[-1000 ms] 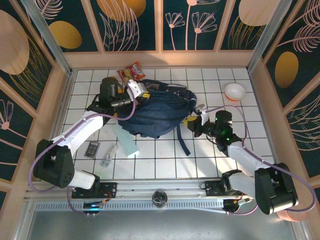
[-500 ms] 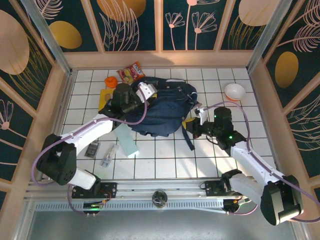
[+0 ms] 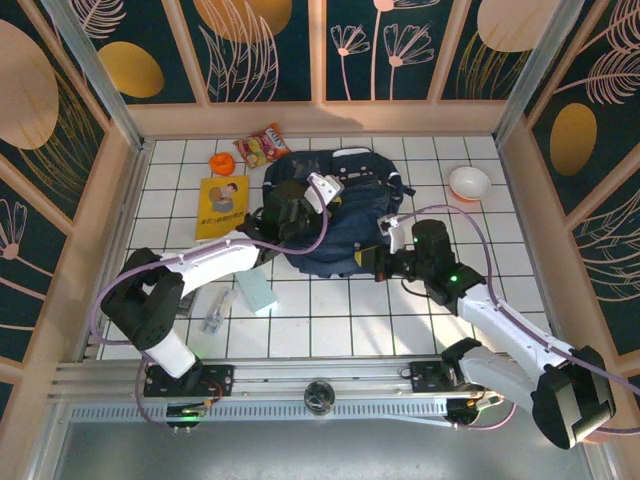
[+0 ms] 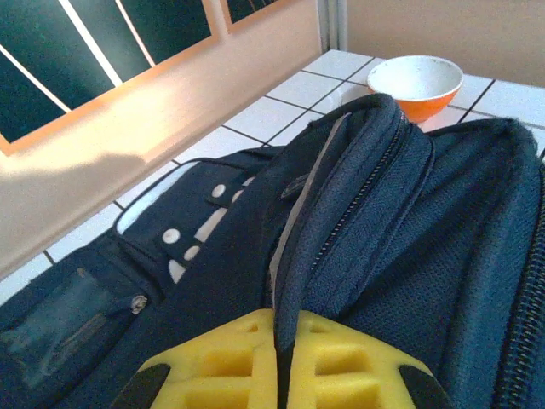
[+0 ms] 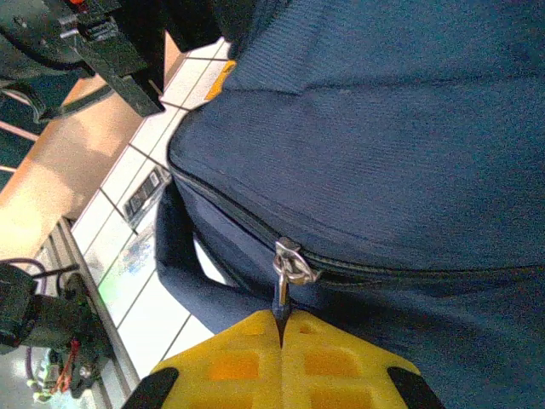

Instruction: Pack the student bag

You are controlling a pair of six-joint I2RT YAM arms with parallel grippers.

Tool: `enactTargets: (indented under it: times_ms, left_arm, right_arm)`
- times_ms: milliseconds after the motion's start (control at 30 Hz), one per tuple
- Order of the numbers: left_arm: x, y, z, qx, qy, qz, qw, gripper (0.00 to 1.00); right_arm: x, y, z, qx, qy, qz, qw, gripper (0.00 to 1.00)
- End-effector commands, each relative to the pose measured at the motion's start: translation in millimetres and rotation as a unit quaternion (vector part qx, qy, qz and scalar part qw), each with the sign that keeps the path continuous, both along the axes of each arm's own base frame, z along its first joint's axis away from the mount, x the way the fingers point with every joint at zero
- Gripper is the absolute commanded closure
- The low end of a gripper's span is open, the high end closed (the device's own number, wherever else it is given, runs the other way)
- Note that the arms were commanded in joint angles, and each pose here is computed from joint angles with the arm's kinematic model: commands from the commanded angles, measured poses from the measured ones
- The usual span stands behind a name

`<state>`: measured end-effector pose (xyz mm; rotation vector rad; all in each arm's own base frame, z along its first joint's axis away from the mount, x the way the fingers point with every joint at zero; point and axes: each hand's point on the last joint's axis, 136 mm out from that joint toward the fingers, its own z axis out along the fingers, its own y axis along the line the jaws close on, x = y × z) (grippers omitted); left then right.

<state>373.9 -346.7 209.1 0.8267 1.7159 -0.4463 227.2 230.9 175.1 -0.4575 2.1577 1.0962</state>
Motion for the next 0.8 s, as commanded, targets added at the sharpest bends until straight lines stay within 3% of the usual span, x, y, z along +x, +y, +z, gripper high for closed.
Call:
enactTargets:
  times_ms: [0,467,767]
  left_arm:
    - [9.4,-17.7,60.2,-0.114,-0.037,0.031,0.992,1.0]
    - [-0.2,-43.7,90.4,-0.25,0.018,0.062,0.966,1.0]
    - [-7.5,-52.7,99.6,-0.271,0.03,0.041,0.961,1.0]
  right_arm:
    - [-0.8,8.1,6.9,0.037,0.047,-0.035,0.998,1.0]
    - [-7.8,33.5,0.2,0.113,0.12,-0.12,0.979,1.0]
    - [-1.0,50.8,2.7,0.143,0.137,-0.125,0.972,1.0]
